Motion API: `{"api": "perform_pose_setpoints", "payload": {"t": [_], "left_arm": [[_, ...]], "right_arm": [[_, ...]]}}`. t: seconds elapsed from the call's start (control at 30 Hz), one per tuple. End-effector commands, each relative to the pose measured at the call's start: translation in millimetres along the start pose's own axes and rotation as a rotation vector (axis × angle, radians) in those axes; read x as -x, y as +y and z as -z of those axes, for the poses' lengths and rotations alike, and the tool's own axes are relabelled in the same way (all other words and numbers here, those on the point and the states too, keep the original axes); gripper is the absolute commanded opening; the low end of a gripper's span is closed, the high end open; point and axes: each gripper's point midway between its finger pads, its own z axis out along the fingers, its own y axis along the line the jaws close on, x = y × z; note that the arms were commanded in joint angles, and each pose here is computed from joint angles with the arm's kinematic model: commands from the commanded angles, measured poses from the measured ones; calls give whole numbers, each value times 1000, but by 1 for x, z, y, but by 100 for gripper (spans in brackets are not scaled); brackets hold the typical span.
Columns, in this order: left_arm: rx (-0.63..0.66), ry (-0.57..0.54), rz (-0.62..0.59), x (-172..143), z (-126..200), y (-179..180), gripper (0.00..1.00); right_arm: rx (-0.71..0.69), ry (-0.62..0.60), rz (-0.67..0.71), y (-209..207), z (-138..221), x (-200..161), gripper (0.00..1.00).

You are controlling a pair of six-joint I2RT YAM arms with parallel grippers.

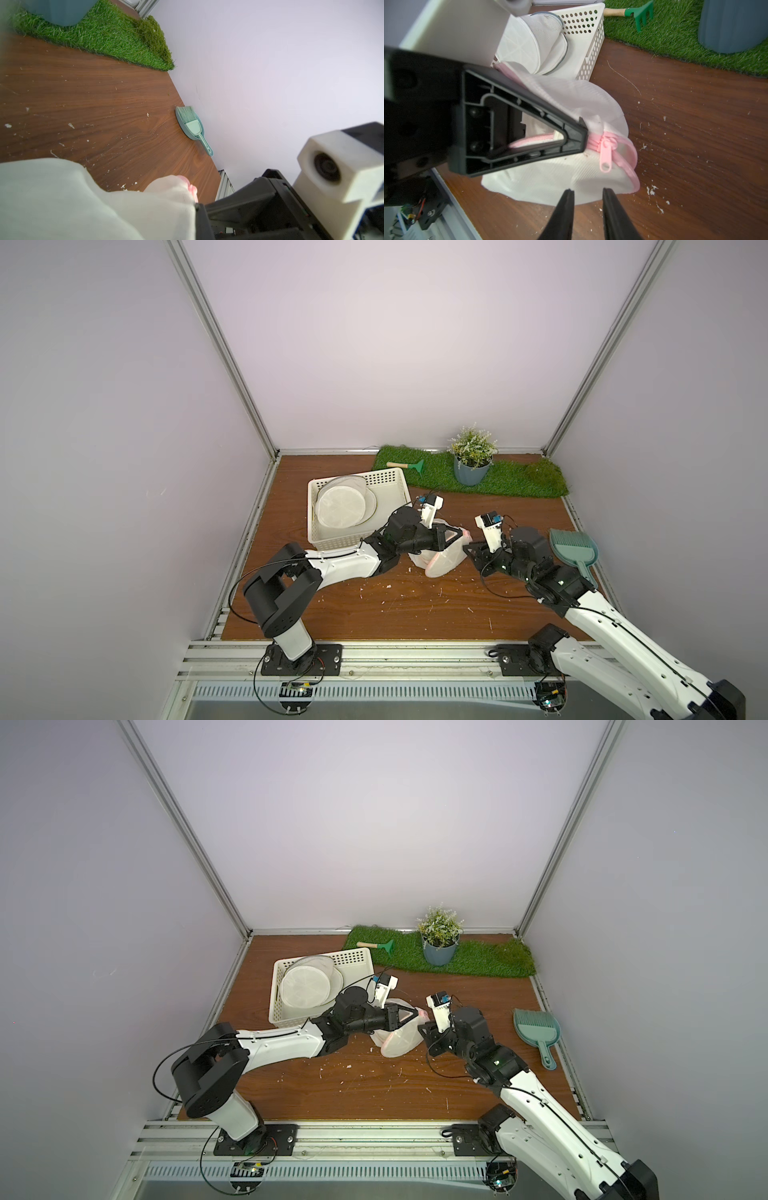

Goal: Turn the laundry bag inside out
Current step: Zip the zipper on the laundry bag.

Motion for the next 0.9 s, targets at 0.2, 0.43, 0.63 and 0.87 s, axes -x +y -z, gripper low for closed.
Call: {"api": "perform_pose_setpoints", "payload": {"t": [0.2, 0.43, 0.63, 0.87], "left_arm": [[5, -22, 21, 12, 7, -19, 1], [13, -23, 23, 13, 12, -21, 1], [6, -24, 29, 14, 13, -25, 1], [-4, -25, 40, 15, 13, -27, 1]], "right_arm": [[-67, -283, 224, -7, 12, 37, 29], [-23, -363, 389, 5, 16, 38, 32], [-66, -419, 647, 6, 19, 36, 33], [-130, -424, 866, 3, 13, 37, 33]]}}
